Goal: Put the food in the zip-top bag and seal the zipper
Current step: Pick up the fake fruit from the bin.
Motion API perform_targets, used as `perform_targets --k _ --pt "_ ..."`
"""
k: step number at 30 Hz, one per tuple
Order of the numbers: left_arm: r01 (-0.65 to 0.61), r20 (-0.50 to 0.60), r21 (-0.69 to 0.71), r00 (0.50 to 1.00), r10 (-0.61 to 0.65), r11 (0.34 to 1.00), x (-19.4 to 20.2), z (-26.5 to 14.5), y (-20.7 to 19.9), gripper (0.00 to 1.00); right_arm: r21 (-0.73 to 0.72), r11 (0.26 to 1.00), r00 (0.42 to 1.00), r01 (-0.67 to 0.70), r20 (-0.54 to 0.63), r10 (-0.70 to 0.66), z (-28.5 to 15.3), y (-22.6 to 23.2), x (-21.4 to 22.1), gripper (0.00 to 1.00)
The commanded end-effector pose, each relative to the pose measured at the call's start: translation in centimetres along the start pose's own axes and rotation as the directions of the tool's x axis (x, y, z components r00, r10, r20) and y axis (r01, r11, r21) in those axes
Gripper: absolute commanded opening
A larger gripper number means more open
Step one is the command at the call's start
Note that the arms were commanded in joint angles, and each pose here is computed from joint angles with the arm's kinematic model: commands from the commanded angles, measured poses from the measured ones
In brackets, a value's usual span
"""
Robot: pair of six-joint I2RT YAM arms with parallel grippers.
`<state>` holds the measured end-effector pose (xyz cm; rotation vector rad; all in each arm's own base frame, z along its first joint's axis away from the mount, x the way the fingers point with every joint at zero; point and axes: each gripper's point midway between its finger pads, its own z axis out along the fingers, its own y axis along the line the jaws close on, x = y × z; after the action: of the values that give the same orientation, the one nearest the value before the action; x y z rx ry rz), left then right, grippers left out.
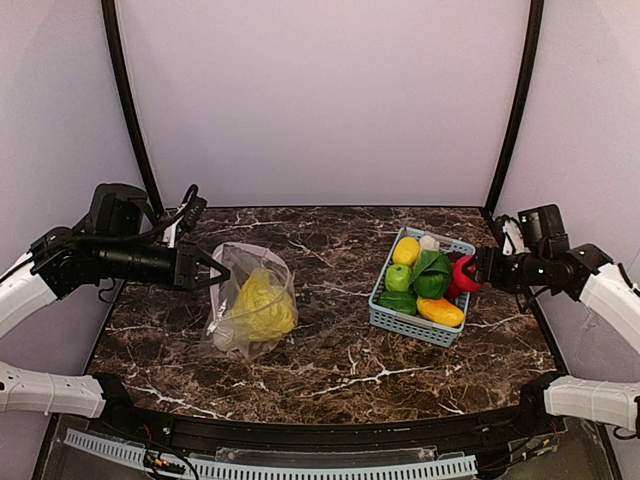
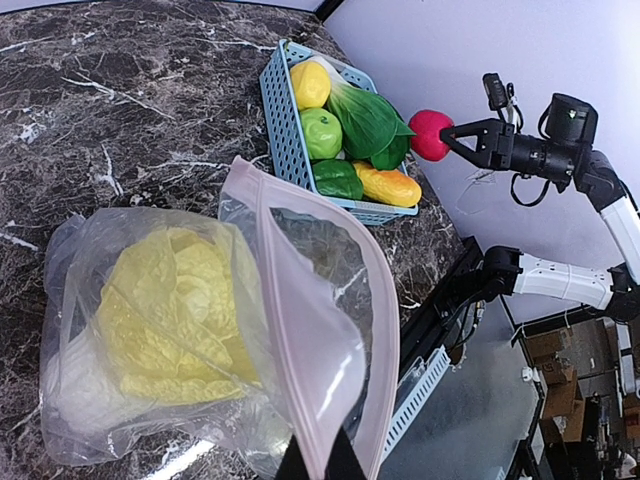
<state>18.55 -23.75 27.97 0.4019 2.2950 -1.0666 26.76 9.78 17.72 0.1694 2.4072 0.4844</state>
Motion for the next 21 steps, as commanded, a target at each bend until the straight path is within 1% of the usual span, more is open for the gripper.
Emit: perform_targets --k 1,6,13,21 --pt "-0.001 0.0 0.018 1.0 0.001 1.0 0.4 0.0 -0.1 0.01 -0.041 0.999 0.998 0.031 0.047 -0.029 -2.6 1.3 -1.4 0.65" --pt "-0.006 -0.012 0.039 1.0 0.006 0.999 0.6 0.2 -0.3 0.01 -0.176 0.983 0.995 0.06 0.09 -0.044 -5.3 4.3 -2.7 0.61" --pt "0.013 -0.018 0.07 1.0 -0.012 0.997 0.8 0.8 -0.5 0.01 -0.374 0.923 0.991 0.089 0.13 -0.042 -9.1 9.1 -3.8 0.55" --pt "0.034 -0.032 0.127 0.999 -0.031 0.991 0.5 1.8 -1.3 0.01 -0.498 0.857 0.989 0.134 0.122 -0.084 -10.7 14.2 -2.9 0.52"
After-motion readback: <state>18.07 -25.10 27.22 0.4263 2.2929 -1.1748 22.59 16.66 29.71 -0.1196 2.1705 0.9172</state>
